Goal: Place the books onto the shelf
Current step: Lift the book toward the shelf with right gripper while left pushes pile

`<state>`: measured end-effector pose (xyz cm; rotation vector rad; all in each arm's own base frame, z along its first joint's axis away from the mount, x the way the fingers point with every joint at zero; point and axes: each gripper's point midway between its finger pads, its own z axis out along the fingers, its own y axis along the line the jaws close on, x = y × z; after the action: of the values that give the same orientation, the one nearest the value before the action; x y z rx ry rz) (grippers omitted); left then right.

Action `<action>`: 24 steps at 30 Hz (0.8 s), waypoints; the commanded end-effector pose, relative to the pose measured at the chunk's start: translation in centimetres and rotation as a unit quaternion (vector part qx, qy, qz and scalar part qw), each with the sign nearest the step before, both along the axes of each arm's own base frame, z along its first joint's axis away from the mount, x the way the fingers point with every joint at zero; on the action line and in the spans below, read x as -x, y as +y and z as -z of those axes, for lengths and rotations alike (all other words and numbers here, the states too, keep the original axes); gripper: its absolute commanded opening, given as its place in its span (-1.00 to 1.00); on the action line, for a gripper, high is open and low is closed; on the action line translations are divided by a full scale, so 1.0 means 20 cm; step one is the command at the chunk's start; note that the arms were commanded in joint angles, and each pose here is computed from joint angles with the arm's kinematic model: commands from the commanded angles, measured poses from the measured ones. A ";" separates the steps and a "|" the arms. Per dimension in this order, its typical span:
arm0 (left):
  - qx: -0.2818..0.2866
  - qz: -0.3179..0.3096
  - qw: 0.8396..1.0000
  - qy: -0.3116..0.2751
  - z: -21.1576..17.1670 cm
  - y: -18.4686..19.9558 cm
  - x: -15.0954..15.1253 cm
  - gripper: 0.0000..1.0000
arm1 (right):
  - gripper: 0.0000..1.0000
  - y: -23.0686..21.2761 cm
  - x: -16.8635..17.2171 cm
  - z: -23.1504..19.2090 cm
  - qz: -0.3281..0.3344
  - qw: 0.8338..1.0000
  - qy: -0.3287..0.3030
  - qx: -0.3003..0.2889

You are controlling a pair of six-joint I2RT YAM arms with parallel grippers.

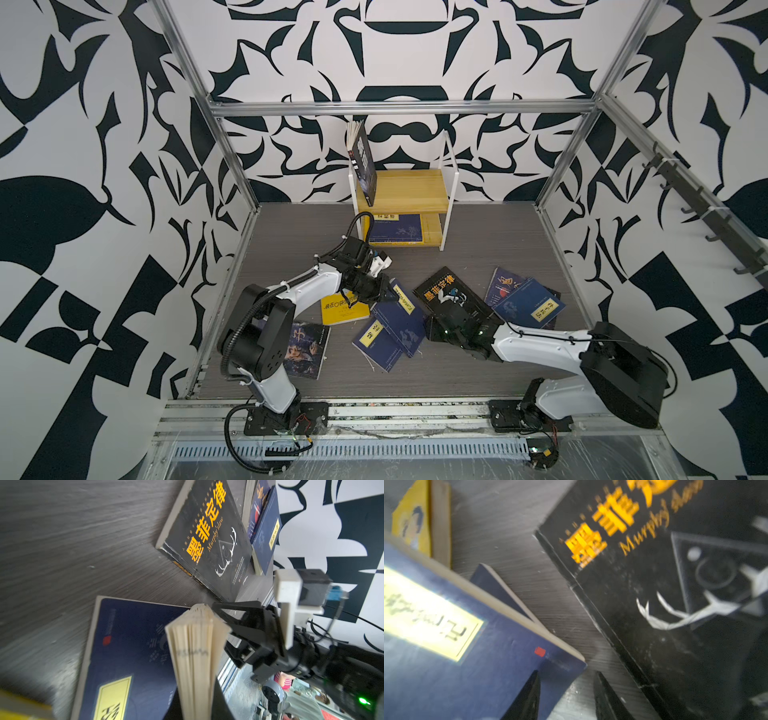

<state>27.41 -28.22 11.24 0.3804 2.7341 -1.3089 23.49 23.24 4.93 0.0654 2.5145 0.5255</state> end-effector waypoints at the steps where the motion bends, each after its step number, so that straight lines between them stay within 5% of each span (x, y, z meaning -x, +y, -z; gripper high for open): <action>1: 0.014 -0.052 0.999 -0.004 -0.08 0.08 -0.07 -0.95 | 0.02 -0.01 -0.03 -0.18 -0.041 0.996 -0.053 0.056; 5: 0.038 -0.111 0.993 -0.008 -0.16 0.17 -0.15 -0.98 | 0.03 0.01 -0.04 -0.39 -0.095 0.979 -0.127 0.127; 10: 0.069 -0.157 0.985 -0.024 -0.28 0.28 -0.21 -1.00 | 0.07 0.19 -0.03 -0.65 -0.185 0.936 -0.236 0.185; 15: 0.123 -0.174 0.977 -0.023 -0.38 0.31 -0.22 -1.00 | 0.12 0.45 0.03 -0.81 -0.280 0.853 -0.337 0.284; 20: 0.126 -0.183 0.975 -0.024 -0.43 0.34 -0.23 -1.00 | 0.20 0.67 0.04 -0.78 -0.346 0.803 -0.349 0.338; 24: 0.135 -0.181 0.974 -0.025 -0.45 0.34 -0.22 -1.00 | 0.29 0.75 -0.03 -0.74 -0.342 0.787 -0.347 0.379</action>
<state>32.16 -21.02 18.24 -0.1359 2.4440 -1.4362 22.55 38.06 17.97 -1.1531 1.8224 -0.1089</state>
